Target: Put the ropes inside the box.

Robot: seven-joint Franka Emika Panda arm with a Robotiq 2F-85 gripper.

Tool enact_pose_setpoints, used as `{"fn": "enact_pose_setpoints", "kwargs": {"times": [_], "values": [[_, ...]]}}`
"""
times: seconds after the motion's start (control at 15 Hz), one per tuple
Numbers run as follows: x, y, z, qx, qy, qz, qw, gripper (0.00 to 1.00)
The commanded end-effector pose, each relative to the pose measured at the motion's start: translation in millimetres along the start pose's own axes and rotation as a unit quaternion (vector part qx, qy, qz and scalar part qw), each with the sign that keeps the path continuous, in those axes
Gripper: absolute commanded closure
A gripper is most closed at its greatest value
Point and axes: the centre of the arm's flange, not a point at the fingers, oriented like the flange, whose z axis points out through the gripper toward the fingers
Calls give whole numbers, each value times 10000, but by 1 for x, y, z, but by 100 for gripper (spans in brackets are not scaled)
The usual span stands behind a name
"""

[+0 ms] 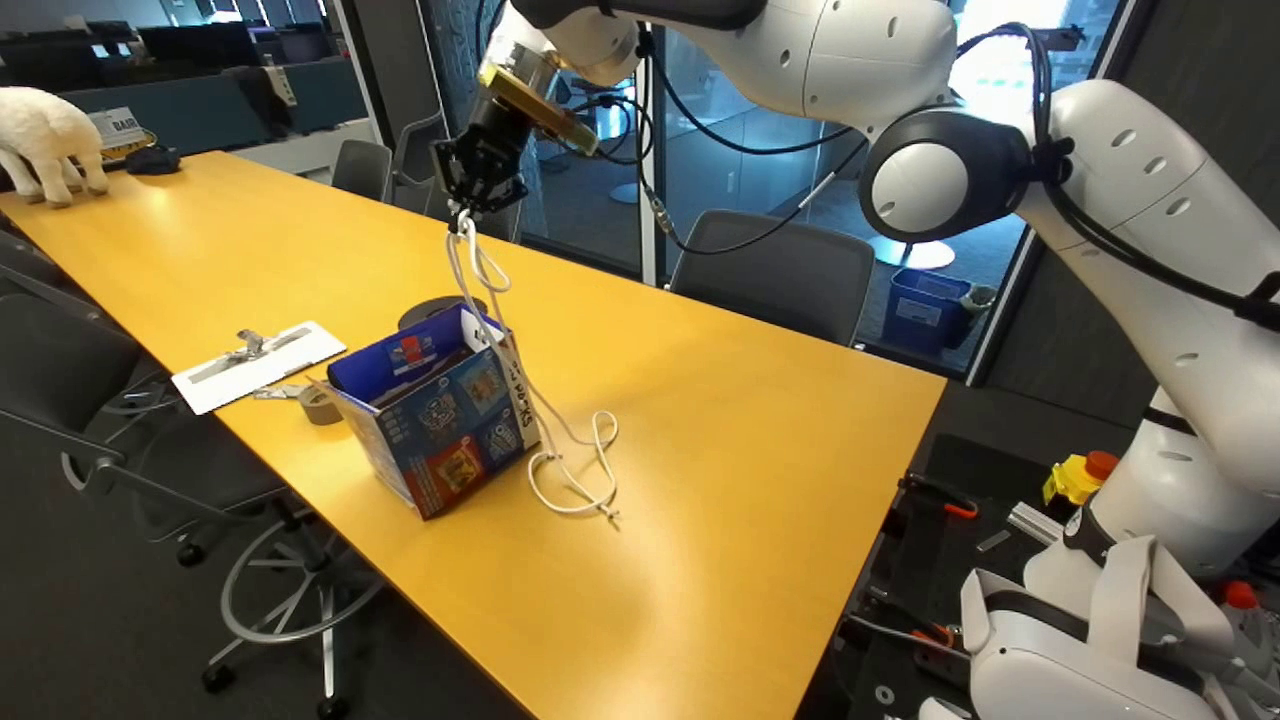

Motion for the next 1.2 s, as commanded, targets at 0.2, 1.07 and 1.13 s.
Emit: {"fn": "enact_pose_setpoints", "kwargs": {"times": [0.2,1.07,1.13], "values": [[70,-51,20,746,1273,931,9847,99],[92,-7,175,-13,3238,1579,9329,99],[86,-10,177,-75,3281,1571,9315,99]]}}
